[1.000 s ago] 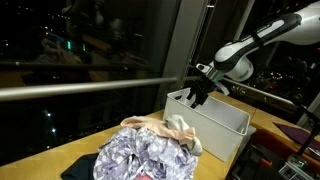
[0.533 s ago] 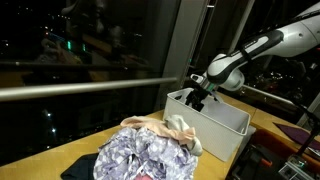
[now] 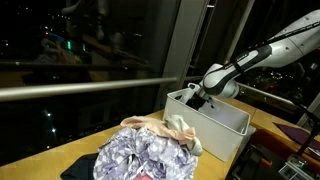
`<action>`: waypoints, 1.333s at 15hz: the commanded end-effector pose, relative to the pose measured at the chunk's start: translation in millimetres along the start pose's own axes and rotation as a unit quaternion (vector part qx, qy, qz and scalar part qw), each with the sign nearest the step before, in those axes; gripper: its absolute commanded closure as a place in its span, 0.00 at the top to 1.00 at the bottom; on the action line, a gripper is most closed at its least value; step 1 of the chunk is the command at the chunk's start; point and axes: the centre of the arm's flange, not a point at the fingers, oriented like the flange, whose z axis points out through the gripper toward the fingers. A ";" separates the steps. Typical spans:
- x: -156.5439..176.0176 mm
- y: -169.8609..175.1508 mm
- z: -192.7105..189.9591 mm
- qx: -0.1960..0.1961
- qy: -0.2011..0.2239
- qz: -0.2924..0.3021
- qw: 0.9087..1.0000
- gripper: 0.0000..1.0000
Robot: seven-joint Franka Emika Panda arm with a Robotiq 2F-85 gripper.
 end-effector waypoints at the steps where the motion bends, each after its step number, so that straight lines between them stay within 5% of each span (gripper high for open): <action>1: -1.2 2.0 7.8 -0.004 0.007 0.010 1.000 0.61; 9: -20.9 -11.9 -35.3 -0.035 0.015 0.036 0.999 0.02; 14: -37.7 -24.6 -77.5 -0.059 0.011 0.050 0.997 0.02; 20: -29.9 -44.9 -179.6 -0.107 0.015 0.045 0.993 0.02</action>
